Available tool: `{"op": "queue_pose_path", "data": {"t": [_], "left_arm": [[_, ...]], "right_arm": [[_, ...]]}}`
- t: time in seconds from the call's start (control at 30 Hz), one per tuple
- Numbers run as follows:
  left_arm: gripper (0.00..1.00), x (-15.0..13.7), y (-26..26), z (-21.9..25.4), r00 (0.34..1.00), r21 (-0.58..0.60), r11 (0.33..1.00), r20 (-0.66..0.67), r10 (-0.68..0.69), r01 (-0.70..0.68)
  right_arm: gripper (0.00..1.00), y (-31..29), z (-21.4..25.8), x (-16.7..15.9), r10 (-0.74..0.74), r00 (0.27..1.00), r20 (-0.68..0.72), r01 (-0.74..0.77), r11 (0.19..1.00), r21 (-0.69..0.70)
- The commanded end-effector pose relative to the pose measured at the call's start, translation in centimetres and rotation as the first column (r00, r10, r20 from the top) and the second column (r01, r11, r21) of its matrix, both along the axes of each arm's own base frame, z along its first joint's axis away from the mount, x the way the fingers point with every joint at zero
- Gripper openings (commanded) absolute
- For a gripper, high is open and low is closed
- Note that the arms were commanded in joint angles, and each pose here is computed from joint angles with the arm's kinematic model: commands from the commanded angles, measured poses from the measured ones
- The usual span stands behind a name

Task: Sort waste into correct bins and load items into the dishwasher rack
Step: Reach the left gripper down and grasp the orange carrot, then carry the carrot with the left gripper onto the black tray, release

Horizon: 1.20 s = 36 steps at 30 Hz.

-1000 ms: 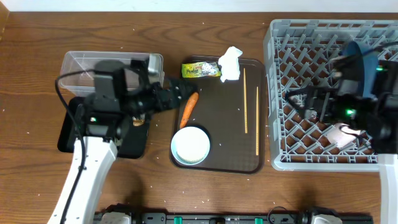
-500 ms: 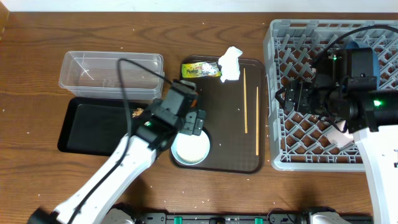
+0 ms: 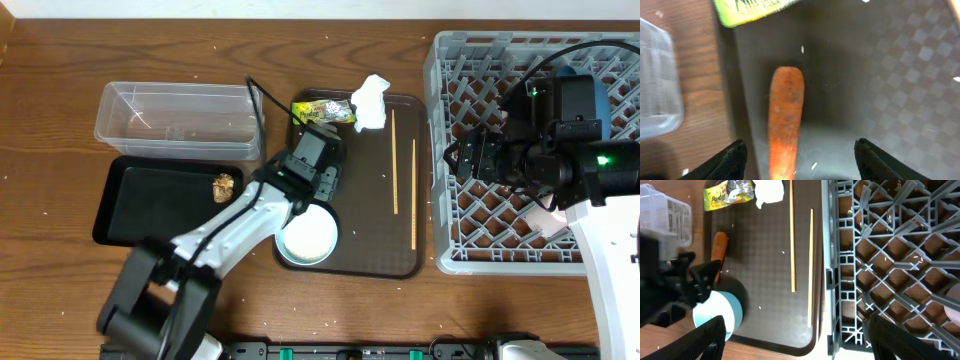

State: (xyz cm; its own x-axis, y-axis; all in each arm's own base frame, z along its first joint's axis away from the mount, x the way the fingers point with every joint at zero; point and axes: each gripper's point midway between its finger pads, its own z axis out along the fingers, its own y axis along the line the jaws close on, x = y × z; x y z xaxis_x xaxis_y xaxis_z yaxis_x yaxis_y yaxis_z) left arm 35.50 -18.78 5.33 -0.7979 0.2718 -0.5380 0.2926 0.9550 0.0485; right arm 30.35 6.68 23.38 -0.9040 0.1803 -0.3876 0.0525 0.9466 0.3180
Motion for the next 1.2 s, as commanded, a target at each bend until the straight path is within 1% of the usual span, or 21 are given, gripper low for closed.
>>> {"op": "queue_pose_path", "data": {"t": [0.0,0.03,0.17,0.23,0.3,0.33,0.43,0.5,0.63,0.77,0.93,1.03,1.1,1.13,1.17], "left_arm": [[0.68,0.1,0.0,-1.9,0.999,0.008,1.0,-0.039,0.009,-0.008],[0.65,0.0,0.1,-2.4,0.999,0.011,1.0,-0.053,0.014,-0.014],[0.64,-0.2,0.3,-4.0,0.996,0.031,0.999,-0.085,0.022,-0.019],[0.58,-0.3,0.5,-4.6,0.995,0.038,0.999,-0.097,0.025,-0.021],[0.48,-0.4,0.6,-4.9,0.994,0.044,0.999,-0.105,0.027,-0.022],[0.45,-0.4,0.6,-5.0,0.994,0.044,0.999,-0.106,0.027,-0.022],[0.32,-0.3,0.5,-4.8,0.994,0.037,0.999,-0.102,0.024,-0.02],[0.31,-0.3,0.1,-4.4,0.995,0.019,1.0,-0.102,0.015,-0.013],[0.3,-0.2,-1.3,-2.2,0.996,-0.061,0.998,-0.084,-0.022,0.017],[0.29,0.4,-1.5,1.7,1.0,-0.111,0.994,-0.001,-0.023,0.022],[0.27,0.3,0.1,6.4,0.997,-0.149,0.989,0.073,0.017,-0.006],[0.27,-0.1,1.7,8.3,0.994,-0.162,0.986,0.089,0.06,-0.045],[0.27,-0.3,1.8,9.0,0.994,-0.18,0.983,0.097,0.058,-0.04],[0.28,-0.4,1.6,9.0,0.994,-0.186,0.982,0.095,0.052,-0.034],[0.38,-0.5,1.4,8.8,0.995,-0.189,0.982,0.088,0.045,-0.028]], "right_arm": [[0.84,0.1,0.2,0.1,-0.005,1.0,0.001,0.005,1.0,-0.002],[0.84,0.2,0.2,0.1,-0.005,1.0,0.001,0.005,1.0,-0.002],[0.84,0.2,0.1,0.0,-0.005,1.0,-0.001,0.005,1.0,-0.002],[0.84,0.2,0.1,0.0,-0.005,1.0,-0.001,0.005,1.0,-0.002],[0.84,0.2,0.1,0.0,-0.005,1.0,-0.002,0.005,1.0,-0.002],[0.83,0.2,0.1,0.0,-0.005,1.0,-0.004,0.005,1.0,-0.002],[0.83,0.1,0.0,-0.2,-0.005,1.0,-0.013,0.005,1.0,-0.004],[0.83,0.1,0.0,-0.3,-0.005,1.0,-0.017,0.005,1.0,-0.004],[0.82,0.1,0.0,-0.4,-0.001,1.0,-0.019,0.001,1.0,-0.006],[0.83,0.1,0.0,-0.4,-0.001,1.0,-0.018,0.001,1.0,-0.006],[0.83,0.1,-0.1,-0.4,-0.001,1.0,-0.019,0.001,1.0,-0.006],[0.83,0.1,0.0,-0.4,0.004,1.0,-0.017,-0.004,1.0,-0.009],[0.83,0.1,0.0,-0.4,0.005,1.0,-0.017,-0.005,1.0,-0.009],[0.83,0.1,-0.1,-0.4,0.004,1.0,-0.017,-0.004,1.0,-0.009],[0.83,0.1,0.0,-0.4,0.004,1.0,-0.016,-0.004,1.0,-0.009]]}}
